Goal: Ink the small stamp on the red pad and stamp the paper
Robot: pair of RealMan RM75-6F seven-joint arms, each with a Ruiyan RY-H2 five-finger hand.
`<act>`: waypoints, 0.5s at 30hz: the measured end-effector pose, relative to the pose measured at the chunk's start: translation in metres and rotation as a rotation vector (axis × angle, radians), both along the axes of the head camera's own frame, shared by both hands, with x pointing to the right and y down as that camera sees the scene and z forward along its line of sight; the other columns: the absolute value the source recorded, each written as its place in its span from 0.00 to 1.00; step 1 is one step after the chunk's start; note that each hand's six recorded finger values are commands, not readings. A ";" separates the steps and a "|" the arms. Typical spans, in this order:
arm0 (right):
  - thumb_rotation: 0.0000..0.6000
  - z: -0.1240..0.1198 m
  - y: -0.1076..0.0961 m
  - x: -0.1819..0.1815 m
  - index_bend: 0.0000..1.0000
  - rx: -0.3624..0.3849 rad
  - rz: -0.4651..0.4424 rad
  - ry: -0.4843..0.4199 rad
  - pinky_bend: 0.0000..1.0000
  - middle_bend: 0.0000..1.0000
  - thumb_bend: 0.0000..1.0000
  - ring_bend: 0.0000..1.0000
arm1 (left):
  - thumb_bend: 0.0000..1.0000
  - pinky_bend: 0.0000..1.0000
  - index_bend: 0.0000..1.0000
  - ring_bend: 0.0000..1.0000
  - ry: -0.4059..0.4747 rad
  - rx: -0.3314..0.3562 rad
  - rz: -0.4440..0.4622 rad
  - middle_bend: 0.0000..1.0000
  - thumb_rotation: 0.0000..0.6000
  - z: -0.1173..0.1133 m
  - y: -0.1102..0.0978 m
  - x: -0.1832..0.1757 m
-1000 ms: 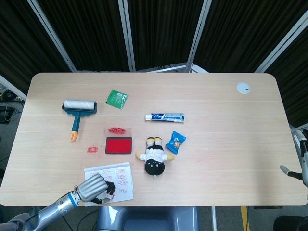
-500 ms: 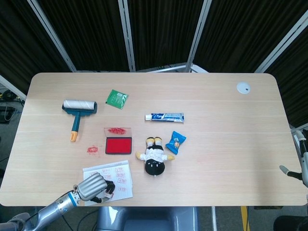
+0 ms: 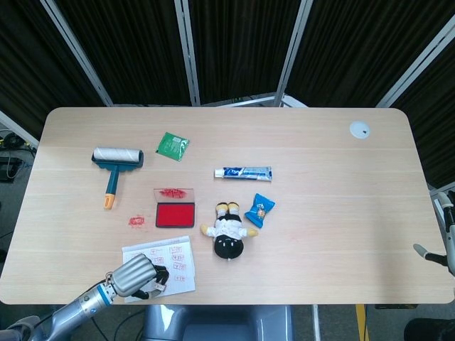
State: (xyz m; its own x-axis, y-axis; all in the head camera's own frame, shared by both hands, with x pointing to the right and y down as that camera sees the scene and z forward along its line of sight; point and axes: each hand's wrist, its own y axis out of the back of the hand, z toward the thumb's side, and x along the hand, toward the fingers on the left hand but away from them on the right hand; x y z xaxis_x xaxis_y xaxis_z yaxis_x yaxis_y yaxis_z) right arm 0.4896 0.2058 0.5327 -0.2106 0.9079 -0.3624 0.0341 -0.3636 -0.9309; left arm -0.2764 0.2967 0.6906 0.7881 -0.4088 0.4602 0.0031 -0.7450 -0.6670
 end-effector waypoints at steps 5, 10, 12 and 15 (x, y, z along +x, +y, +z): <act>1.00 -0.001 0.001 -0.002 0.00 0.001 -0.005 -0.003 0.00 0.00 0.00 0.00 | 0.73 0.81 0.60 0.84 0.007 0.023 0.005 0.57 1.00 -0.017 -0.003 -0.004; 1.00 -0.004 0.002 -0.002 0.00 0.007 -0.007 -0.008 0.00 0.00 0.00 0.00 | 0.73 0.81 0.60 0.84 -0.013 0.024 0.011 0.57 1.00 -0.023 0.002 -0.013; 1.00 -0.005 0.002 -0.002 0.00 0.010 -0.008 -0.011 0.00 0.00 0.00 0.00 | 0.73 0.81 0.60 0.84 -0.022 0.017 0.011 0.57 1.00 -0.023 0.006 -0.017; 1.00 -0.006 0.003 -0.002 0.00 0.013 -0.008 -0.014 0.00 0.00 0.00 0.00 | 0.73 0.80 0.60 0.84 -0.034 0.010 0.011 0.57 1.00 -0.022 0.009 -0.022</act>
State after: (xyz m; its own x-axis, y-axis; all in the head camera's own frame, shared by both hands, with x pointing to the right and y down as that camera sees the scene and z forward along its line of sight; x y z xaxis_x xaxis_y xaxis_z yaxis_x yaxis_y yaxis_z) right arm 0.4877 0.2084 0.5266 -0.1983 0.9143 -0.3532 0.0440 -0.3517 -0.9351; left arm -0.2982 0.3057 0.6686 0.7768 -0.4045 0.4827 0.0340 -0.7384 -0.6735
